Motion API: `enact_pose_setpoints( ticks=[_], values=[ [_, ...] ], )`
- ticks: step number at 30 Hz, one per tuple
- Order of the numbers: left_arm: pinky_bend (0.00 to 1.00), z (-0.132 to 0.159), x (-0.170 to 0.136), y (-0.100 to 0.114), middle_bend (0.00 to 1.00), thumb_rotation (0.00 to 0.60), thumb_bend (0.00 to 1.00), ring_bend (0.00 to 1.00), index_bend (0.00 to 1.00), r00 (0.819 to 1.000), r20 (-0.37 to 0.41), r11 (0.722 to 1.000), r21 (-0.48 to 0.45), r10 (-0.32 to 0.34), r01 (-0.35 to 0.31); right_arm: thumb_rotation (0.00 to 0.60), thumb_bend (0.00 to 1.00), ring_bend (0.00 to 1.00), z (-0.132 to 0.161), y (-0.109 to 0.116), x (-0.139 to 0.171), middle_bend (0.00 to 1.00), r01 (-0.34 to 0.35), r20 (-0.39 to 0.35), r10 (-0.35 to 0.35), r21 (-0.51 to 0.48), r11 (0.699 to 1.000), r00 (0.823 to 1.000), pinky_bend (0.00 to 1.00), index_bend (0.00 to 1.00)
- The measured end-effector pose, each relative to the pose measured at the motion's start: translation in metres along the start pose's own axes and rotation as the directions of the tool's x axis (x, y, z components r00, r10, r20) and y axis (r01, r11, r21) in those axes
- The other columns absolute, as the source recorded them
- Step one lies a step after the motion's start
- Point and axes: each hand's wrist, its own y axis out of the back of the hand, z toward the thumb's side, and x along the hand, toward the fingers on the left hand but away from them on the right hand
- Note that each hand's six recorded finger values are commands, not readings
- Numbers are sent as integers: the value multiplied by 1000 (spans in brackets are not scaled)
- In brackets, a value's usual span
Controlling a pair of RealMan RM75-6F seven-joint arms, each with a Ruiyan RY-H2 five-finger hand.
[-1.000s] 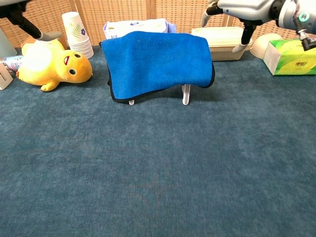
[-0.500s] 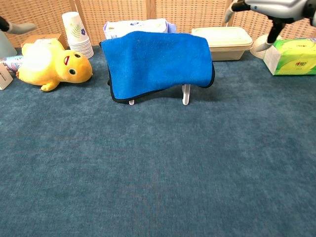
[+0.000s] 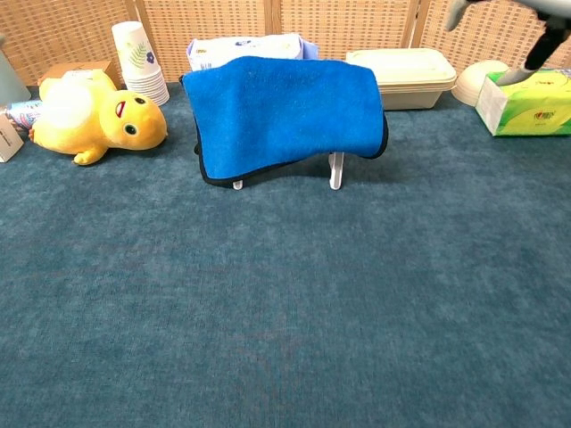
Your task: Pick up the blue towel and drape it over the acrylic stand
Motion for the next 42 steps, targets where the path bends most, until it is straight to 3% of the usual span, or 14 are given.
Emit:
enact_pose_setpoints(
  ticks=[6,20,29,36,42],
  values=[
    [0,-14,-40,6,61,600,488,0,215,998,-61,999,-7,36,-36,600,38,99,-17,9,35,227,67,104,-53,-143,987,993,94,343],
    [21,-23,-115,5,204,600,486,93,354,989,-133,997,55,64,-57,600,57,162,-33,20,108,260,109,251,-42,-261,959,967,176,355],
    [24,-24,-149,-8,230,600,486,106,374,983,-175,994,105,50,-32,600,58,161,-44,22,157,260,81,377,12,-231,970,926,176,359],
    [22,-20,-166,-12,248,600,485,107,375,980,-197,993,117,37,-14,600,58,149,-48,28,194,255,56,465,41,-192,980,885,176,360],
    [21,-17,-166,-8,237,600,483,108,372,980,-192,992,120,51,-28,600,59,149,-49,33,213,253,47,496,47,-175,984,867,176,362]
  ],
)
